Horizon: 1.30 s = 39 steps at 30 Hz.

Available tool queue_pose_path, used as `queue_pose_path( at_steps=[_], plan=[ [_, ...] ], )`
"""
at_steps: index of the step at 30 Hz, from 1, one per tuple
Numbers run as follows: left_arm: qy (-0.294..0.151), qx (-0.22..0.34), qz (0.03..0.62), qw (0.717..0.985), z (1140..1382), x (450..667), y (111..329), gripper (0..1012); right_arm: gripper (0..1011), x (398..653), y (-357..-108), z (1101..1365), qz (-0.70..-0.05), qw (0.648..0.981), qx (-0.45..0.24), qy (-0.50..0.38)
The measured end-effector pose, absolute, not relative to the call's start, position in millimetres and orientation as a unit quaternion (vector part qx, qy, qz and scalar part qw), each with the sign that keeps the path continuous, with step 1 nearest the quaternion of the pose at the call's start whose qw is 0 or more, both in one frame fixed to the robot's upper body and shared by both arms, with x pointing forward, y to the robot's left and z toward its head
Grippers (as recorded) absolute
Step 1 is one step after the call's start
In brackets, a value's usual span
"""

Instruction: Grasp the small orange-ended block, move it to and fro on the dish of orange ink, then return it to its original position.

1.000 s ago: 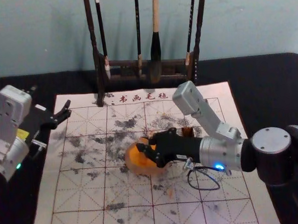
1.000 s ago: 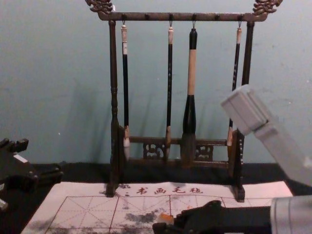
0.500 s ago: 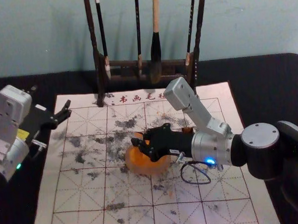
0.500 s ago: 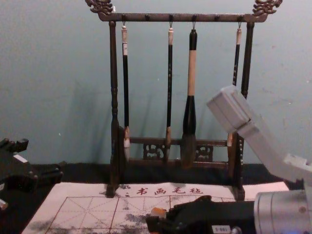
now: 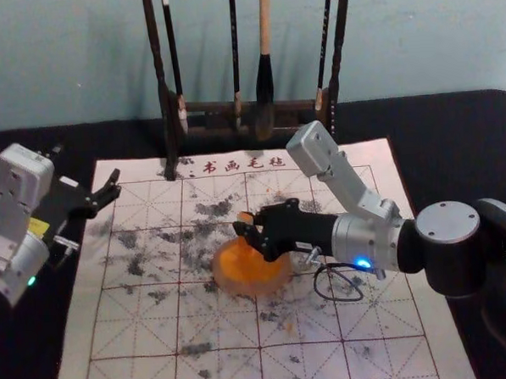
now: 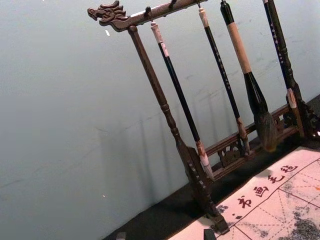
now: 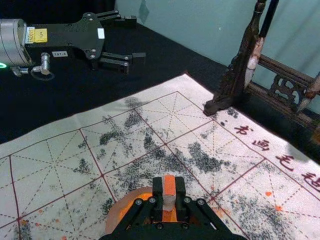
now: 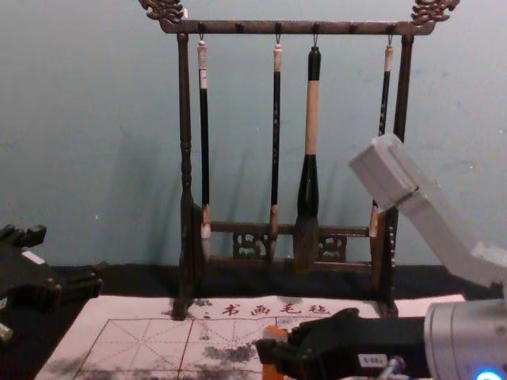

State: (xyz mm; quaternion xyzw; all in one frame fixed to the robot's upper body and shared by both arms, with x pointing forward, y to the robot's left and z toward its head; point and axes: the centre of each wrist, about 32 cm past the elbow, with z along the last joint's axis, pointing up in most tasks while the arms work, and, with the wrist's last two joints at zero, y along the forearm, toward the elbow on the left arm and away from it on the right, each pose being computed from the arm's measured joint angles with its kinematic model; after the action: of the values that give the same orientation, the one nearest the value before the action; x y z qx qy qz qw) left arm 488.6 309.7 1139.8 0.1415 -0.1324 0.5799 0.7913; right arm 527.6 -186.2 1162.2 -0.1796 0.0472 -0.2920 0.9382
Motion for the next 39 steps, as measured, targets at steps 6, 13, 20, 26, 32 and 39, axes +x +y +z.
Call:
queue_pose_path(
  at_steps=[6, 13, 20, 26, 32, 39],
  plan=[
    [-0.132, 0.141, 0.580, 0.791, 1139.8, 488.6, 309.7, 1001, 108, 525.0, -191.9, 1163.5, -0.297, 0.936, -0.181, 0.046],
    [-0.132, 0.141, 0.580, 0.791, 1139.8, 488.6, 309.7, 1001, 108, 521.6, -200.0, 1166.2, -0.302, 0.935, -0.181, 0.045],
    [-0.132, 0.141, 0.580, 0.791, 1139.8, 488.6, 309.7, 1001, 108, 515.3, -208.3, 1169.0, -0.303, 0.935, -0.180, 0.045],
    [-0.132, 0.141, 0.580, 0.791, 1139.8, 488.6, 309.7, 1001, 108, 508.7, -212.7, 1167.6, -0.298, 0.935, -0.183, 0.049],
    [-0.132, 0.141, 0.580, 0.791, 1139.8, 488.6, 309.7, 1001, 108, 504.1, -212.9, 1167.0, -0.292, 0.937, -0.183, 0.053],
    [-0.132, 0.141, 0.580, 0.791, 1139.8, 488.6, 309.7, 1001, 108, 501.1, -209.3, 1166.4, -0.285, 0.940, -0.180, 0.057]
  ],
)
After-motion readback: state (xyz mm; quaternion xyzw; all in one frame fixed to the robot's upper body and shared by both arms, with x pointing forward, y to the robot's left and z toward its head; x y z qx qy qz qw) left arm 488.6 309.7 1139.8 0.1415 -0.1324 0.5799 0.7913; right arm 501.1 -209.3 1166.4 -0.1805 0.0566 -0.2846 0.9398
